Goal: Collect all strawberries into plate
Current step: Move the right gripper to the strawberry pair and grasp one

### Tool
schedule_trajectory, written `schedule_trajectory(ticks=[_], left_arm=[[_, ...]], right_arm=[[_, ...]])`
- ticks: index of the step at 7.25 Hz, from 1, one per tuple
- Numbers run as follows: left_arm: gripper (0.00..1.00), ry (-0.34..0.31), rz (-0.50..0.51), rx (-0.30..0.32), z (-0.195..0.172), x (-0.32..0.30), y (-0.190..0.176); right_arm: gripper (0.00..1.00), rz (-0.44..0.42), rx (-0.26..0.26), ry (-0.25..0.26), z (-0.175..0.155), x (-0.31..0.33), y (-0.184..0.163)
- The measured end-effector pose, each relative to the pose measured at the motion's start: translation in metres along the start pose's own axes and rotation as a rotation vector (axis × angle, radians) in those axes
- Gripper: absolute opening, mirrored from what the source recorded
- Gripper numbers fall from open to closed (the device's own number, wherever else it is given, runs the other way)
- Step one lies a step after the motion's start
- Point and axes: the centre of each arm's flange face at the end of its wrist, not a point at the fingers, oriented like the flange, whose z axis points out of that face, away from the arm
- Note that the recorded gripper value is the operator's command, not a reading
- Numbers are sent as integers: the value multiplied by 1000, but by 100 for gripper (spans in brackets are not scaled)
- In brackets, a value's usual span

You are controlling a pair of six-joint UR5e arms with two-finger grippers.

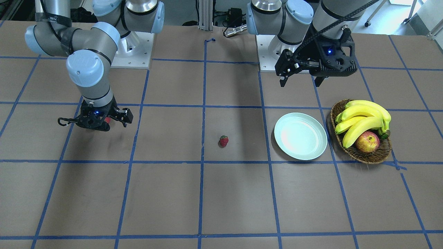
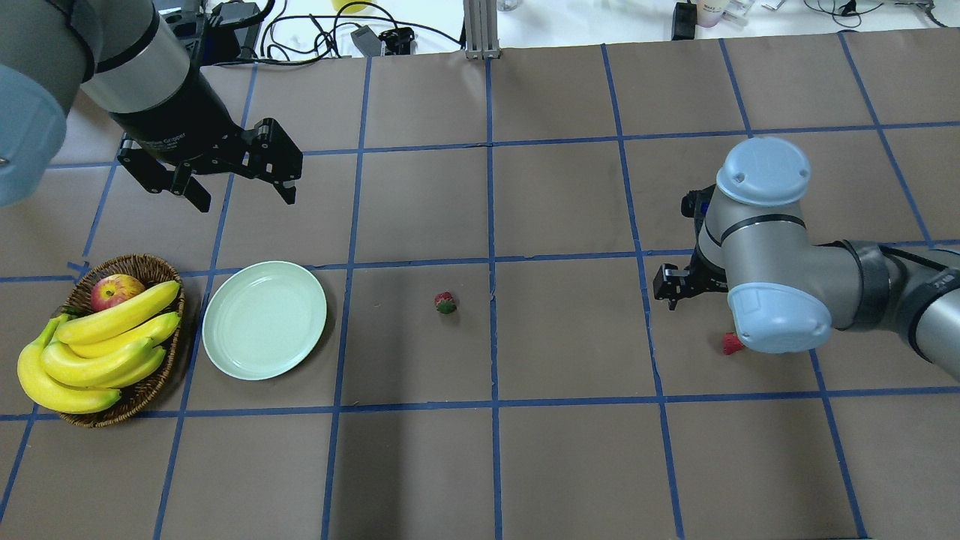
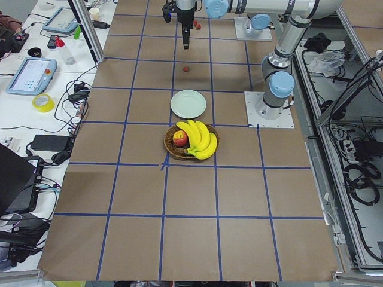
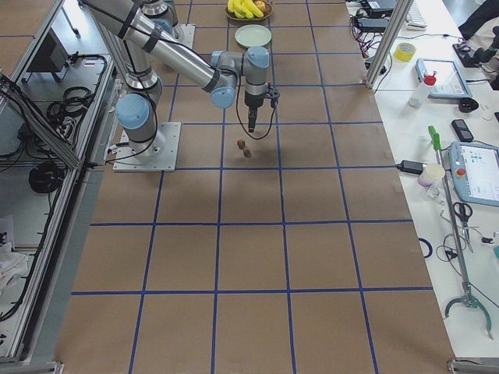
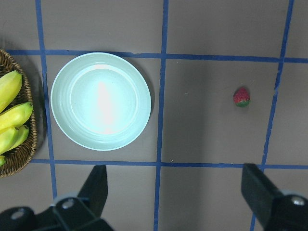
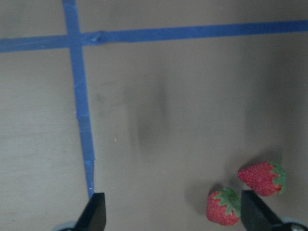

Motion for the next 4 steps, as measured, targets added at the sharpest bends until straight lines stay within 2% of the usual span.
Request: schedule_trajectory(ticks=[2,3,4], left_arm=[[100,0,-5,0,0,-2,-1],[100,0,-7,-1,0,-3,-1],[100,-1,-8,-1,1,-4,-1]], right_arm=[[84,71,-17,-8,29,24,17],[57,90,-20,-13,34,31,20],[38,108,-26,-19,37,39,20]])
